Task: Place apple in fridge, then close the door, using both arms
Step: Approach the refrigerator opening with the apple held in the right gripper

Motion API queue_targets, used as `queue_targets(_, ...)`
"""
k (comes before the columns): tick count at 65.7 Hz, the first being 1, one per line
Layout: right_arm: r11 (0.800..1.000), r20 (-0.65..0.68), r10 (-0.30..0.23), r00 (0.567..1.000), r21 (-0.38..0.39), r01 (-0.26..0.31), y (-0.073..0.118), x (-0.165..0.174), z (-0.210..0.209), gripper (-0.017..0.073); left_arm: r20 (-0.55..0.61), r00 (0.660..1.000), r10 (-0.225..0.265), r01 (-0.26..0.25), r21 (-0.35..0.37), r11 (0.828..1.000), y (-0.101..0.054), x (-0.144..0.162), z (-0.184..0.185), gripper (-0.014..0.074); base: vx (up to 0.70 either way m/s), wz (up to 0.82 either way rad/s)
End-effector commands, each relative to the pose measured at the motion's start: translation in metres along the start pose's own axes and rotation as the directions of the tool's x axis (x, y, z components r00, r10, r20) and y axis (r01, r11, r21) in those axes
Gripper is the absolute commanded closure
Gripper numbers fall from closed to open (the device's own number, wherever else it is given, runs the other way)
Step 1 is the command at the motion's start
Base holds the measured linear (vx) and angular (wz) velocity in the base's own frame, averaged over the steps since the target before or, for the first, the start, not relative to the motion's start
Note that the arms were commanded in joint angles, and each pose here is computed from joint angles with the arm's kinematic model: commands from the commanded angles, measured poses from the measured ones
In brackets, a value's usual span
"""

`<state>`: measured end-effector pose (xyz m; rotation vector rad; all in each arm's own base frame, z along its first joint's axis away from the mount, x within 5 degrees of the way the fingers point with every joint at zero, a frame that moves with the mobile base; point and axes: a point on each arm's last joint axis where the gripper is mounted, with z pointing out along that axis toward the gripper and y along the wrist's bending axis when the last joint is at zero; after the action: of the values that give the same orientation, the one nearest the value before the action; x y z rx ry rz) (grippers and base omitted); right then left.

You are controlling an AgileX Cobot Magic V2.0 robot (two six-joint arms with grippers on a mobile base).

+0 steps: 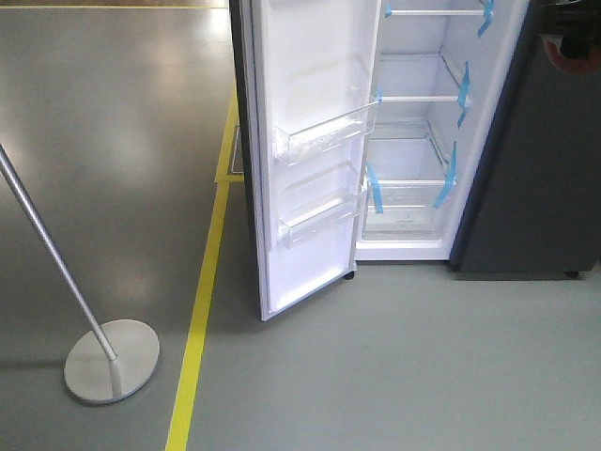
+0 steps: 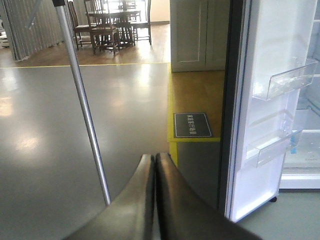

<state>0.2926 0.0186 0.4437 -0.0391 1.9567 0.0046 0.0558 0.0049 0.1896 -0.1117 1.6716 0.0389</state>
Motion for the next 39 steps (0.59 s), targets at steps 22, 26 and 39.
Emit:
queue_targets(22,1.0,0.14,-0.01,0.99,-0.001,0.01,-0.0006,-0.0199,-0.0179,0.0391,0.101,0.995,-0.008,0.008,0.004,1.0,-0.0004,-0.013,-0.0027,0.0599,0.11,0.0)
queue_targets(26,1.0,0.14,-0.01,0.99,-0.001,0.01,-0.0006,-0.0199,-0.0179,0.0391,0.101,0.995,-0.008,0.008,0.004,1.0,-0.0004,-0.013,-0.0027,0.0599,0.11,0.0)
queue_targets(39,1.0,0.14,-0.01,0.99,-0.001,0.01,-0.0006,-0.0199,-0.0179,0.0391,0.101,0.995,-0.008,0.008,0.004,1.0,-0.0004,-0.013,-0.0027,0.0599,0.11,0.0)
